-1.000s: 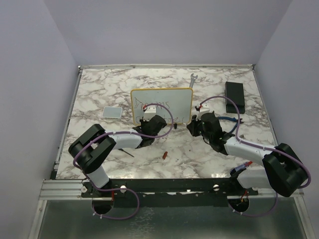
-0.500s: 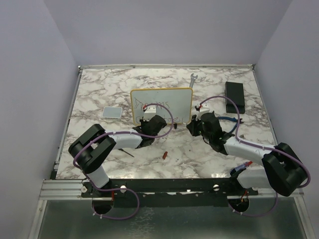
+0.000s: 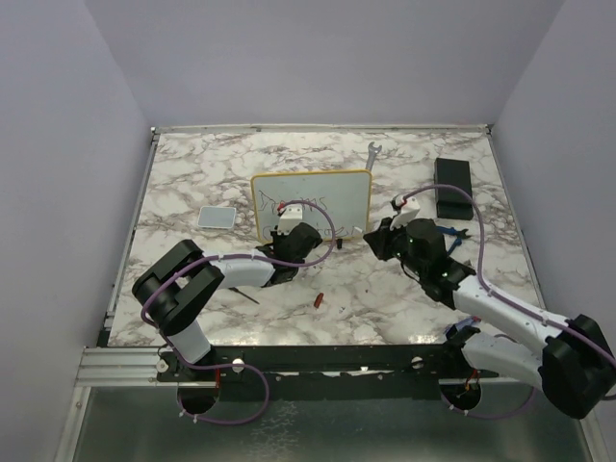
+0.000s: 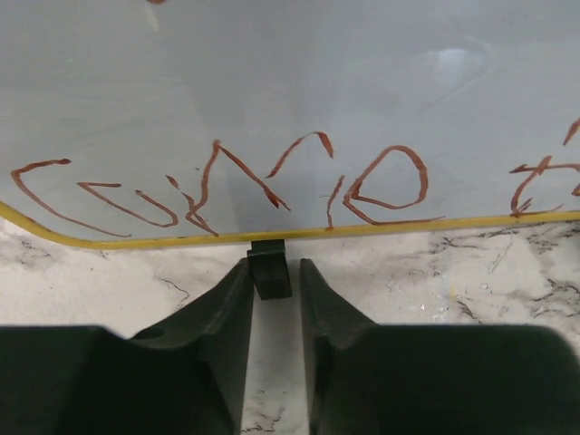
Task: Write a sentence on the whiteboard
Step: Write a sentence on the whiteboard, then close the whiteboard marker at the center of the board.
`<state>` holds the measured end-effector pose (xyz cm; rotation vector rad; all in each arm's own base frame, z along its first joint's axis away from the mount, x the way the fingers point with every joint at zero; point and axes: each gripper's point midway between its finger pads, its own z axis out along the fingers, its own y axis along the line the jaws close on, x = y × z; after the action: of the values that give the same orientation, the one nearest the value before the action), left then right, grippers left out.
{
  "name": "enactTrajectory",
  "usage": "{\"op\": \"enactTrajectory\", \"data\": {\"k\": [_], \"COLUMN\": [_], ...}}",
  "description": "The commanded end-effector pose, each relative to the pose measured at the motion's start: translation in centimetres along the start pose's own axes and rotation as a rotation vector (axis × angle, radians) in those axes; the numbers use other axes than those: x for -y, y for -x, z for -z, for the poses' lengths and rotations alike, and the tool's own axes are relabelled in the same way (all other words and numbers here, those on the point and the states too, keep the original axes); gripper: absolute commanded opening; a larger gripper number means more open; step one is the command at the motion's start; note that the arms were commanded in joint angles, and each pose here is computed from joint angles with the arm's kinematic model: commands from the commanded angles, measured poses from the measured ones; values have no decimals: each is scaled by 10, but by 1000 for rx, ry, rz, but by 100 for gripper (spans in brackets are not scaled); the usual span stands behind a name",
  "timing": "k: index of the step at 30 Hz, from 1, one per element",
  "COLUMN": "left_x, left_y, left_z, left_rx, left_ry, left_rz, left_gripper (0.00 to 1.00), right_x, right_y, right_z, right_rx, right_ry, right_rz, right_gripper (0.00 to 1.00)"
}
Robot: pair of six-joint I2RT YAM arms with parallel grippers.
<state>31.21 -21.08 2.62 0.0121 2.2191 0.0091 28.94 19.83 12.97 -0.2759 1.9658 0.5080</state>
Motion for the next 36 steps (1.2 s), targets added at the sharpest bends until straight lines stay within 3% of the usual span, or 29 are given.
{"op": "enactTrajectory", "data": {"k": [1,11,15,20,26,29,31,36], "left_x": [18,25,31,49,71,75,71,66], "left_y": [10,33,33,-1,-45,-61,-74,-95], "left_z": [9,36,60,101,139,144,139,129], "left_rx": [-1,39,-11,-148,-260,-267,-287,-317], "left_ry": [-75,-188,-292,-476,-561,-536,-495,-412], "left_rz": [-2,-9,-74,-145,-148,-202,-245,-332], "left_gripper": [34,70,82,82,80,78,69,65], "right_x": [-7,-7,-11,-6,0,1,1,3], "right_y": [11,35,35,26,19,17,14,11], "right_z": [21,39,42,48,55,56,56,56], "right_rx": [0,75,72,41,30,32,28,26], "right_ry": [27,23,44,20,-7,-8,-10,-15], "right_rz": [-16,-23,-29,-36,-47,-55,-58,-61], "right_gripper": [1,1,1,1,1,1,1,1]}}
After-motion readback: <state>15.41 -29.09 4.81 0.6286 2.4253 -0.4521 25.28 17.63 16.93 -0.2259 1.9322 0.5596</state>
